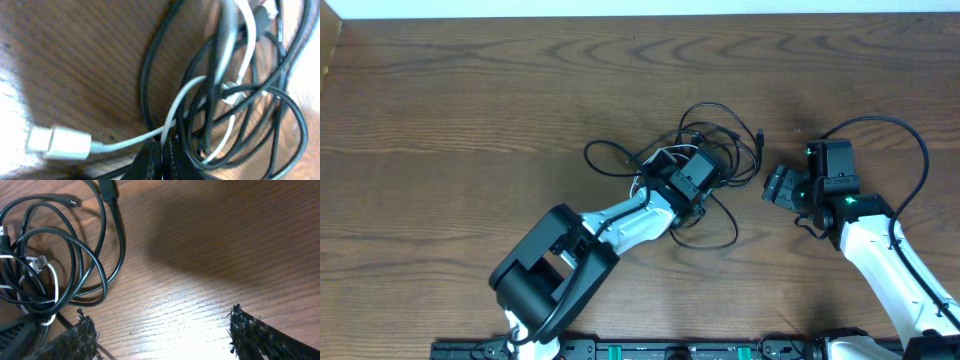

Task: Untangle cables

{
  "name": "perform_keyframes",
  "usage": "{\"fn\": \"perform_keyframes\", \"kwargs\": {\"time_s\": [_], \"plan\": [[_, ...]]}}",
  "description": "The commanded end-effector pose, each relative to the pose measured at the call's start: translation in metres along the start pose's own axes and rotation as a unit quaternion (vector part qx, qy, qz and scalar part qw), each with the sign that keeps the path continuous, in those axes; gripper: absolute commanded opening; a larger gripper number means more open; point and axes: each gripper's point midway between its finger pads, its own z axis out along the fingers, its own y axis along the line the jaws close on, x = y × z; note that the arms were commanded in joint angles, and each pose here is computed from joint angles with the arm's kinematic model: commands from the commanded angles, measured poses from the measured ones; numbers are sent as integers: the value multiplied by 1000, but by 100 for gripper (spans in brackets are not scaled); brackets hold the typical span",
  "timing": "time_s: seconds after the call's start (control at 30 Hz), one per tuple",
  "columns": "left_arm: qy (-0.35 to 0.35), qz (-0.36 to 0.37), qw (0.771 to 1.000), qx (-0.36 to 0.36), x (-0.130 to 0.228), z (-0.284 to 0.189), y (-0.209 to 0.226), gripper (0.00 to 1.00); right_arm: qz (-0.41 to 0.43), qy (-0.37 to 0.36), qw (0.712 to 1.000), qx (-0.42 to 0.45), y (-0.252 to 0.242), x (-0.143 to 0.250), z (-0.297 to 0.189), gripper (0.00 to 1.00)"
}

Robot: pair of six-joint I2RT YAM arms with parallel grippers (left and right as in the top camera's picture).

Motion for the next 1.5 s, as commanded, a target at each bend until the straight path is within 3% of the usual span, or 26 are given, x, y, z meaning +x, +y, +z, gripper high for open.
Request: {"fn": "perform_keyframes", "kwargs": {"time_s": [0.0, 0.2, 0.37, 0.53, 0.6, 0.67, 0.77, 1.0, 1.17, 1.47], "plan": [[-16, 82, 996, 29, -11, -38, -19, 7, 7, -4, 1000, 2, -1, -2, -1, 83], [-30, 110, 993, 44, -19, -87, -29, 7, 14, 19, 998, -64, 23, 4, -2, 83], [-31, 110, 992, 57, -21, -100, -35, 7, 50, 74, 985, -145, 58, 22, -8, 81], [-31, 110, 992, 52, -21, -98, -32, 8, 21, 56, 991, -121, 65, 25, 1, 81], [-29, 107, 993, 45, -20, -94, -29, 27, 9, 42, 995, -92, 61, 26, 10, 80], [-18, 84, 996, 34, -17, -89, -23, 30, 5, 47, 996, -75, 57, 30, 19, 81], [-17, 52, 998, 18, -16, -80, -15, 44, 6, 59, 997, -53, 49, 35, 31, 81], [-15, -28, 999, -7, -15, -64, -2, 44, 7, 64, 997, -46, 47, 37, 39, 82], [33, -83, 995, -43, 5, -38, 16, 43, 6, 49, 999, -23, 38, 32, 41, 82], [38, -94, 994, -49, 10, -19, 21, 38, 6, 49, 999, -23, 38, 32, 40, 83]]}}
